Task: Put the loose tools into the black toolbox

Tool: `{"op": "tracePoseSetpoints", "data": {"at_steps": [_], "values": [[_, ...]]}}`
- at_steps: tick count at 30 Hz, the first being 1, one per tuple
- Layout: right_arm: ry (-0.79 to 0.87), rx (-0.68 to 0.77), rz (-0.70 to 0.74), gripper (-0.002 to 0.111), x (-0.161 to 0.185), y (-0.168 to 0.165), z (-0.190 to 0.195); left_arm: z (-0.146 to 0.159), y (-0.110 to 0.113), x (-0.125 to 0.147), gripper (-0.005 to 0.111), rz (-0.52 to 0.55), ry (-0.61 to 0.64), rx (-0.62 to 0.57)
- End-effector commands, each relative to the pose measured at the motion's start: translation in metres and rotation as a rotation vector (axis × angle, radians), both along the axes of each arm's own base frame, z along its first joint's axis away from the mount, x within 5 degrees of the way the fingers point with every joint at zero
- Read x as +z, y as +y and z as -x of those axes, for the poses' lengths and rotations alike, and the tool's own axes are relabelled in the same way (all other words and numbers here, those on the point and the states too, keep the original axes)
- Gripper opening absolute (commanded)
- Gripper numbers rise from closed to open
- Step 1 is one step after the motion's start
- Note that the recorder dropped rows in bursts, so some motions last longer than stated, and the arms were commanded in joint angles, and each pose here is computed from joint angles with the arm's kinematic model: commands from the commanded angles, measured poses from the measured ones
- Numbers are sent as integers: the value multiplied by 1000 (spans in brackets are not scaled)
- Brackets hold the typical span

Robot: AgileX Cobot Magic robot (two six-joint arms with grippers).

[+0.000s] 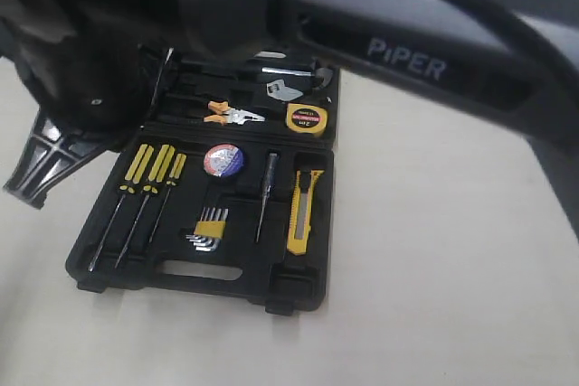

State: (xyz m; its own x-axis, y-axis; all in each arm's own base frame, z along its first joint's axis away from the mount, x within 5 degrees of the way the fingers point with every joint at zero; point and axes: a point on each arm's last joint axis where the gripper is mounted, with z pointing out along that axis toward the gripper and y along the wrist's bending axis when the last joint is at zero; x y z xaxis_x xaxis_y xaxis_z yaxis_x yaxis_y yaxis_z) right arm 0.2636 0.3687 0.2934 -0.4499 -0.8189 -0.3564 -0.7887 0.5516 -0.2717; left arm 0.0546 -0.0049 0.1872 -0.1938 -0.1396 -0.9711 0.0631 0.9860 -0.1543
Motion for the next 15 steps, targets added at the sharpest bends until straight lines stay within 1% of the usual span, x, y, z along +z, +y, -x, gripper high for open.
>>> {"op": "tracePoseSetpoints", "data": {"at_steps": [1,5,9,13,15], "values": [[-33,20,62,-1,-9,11,21,0,0,2,0,-5,-2,-5],[-9,69,164,-1,-36,13,47,0,0,2,0,-5,-2,-5],[5,62,140,-1,-46,6,60,0,0,2,0,-5,-2,-5],[35,77,185,-1,-73,-6,74,0,0,2,0,-5,-2,-5],[36,97,184,-1,-86,-9,77,0,0,2,0,-5,-2,-5]]}}
